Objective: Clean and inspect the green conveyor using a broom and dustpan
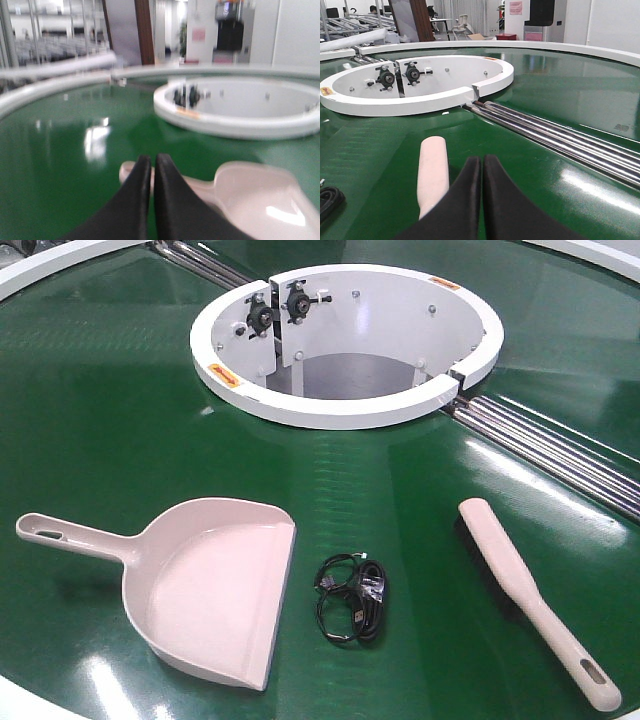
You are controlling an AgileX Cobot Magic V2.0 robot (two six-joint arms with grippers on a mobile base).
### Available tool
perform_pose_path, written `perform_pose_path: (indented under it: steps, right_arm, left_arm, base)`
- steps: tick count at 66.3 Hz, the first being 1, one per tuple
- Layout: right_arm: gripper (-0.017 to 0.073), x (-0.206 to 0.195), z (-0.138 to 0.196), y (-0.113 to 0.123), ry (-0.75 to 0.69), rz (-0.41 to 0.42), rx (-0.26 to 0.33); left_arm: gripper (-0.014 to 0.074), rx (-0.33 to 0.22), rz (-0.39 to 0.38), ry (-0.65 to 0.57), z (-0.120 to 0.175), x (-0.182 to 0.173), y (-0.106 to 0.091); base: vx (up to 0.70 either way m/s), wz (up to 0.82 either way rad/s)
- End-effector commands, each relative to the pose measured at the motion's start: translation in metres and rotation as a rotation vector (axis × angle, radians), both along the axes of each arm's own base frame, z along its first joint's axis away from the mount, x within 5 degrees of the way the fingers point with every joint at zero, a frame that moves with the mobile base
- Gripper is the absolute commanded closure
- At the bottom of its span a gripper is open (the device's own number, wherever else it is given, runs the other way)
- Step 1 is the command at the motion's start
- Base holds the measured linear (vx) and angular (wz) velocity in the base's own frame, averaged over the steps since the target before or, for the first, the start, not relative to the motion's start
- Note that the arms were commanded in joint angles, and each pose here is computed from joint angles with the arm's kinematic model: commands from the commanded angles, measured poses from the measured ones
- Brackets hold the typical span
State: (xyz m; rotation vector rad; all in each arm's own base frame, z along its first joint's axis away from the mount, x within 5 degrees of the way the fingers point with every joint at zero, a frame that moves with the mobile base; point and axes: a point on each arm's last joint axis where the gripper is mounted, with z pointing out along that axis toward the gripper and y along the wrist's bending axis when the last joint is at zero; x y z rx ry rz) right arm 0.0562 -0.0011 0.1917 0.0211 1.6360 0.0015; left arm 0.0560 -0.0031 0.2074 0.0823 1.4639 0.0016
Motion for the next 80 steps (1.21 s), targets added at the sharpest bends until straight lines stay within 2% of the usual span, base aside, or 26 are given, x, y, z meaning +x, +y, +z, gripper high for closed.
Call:
perform_pose_path:
  steps: [1, 4, 9, 17, 25, 37, 52, 70, 80]
  right_arm:
    - [0.0569, 0.000, 0.001, 0.000, -0.069, 0.002, -0.016]
    - [0.0569, 0.000, 0.001, 0.000, -0.069, 0.002, -0.016]
    - [0.0569, 0.000, 0.001, 0.000, -0.069, 0.002, -0.016]
    - [0.0569, 0.000, 0.001, 0.000, -0.069, 0.002, -0.016]
    - [0.0569, 0.000, 0.001, 0.000, -0.069, 0.002, -0.016]
    - [0.0569, 0.000, 0.001, 0.000, -0.069, 0.002, -0.016]
    - [0.0569, 0.000, 0.001, 0.000, -0.069, 0.002, -0.016]
    - [0.0569, 0.000, 0.001, 0.000, -0.069, 0.002, -0.016]
    - [0.0569, 0.000, 0.001, 0.000, -0.069, 0.002, -0.016]
  left_arm:
    - [0.0600, -0.018, -0.002, -0.227, 0.023, -0.006, 0.000]
    - [0.0600, -0.011, -0.001, -0.266, 0.036, -0.009, 0.000]
    - [0.0600, 0.007, 0.005, -0.245, 0.057, -0.010, 0.000]
    - [0.0600, 0.020, 0.007, -0.006, 0.081, 0.002, 0.000]
    - [0.0600, 0.029, 0.007, 0.249, 0.091, 0.023, -0.001]
    - [0.0600, 0.038, 0.007, 0.434, 0.102, 0.050, -0.002]
    - [0.0600, 0.044, 0.006, 0.508, 0.092, 0.064, -0.003]
    - [0.0600, 0.043, 0.006, 0.491, 0.094, 0.066, -0.003]
    - [0.0565, 0.043, 0.006, 0.486, 0.094, 0.066, -0.003]
  base:
    - [0.00, 0.00]
    - [0.00, 0.00]
    - [0.00, 0.00]
    - [0.00, 0.00]
    - [0.00, 0.00]
    - [0.00, 0.00]
    - [0.00, 0.00]
    - [0.00, 0.00]
    - [0.00, 0.00]
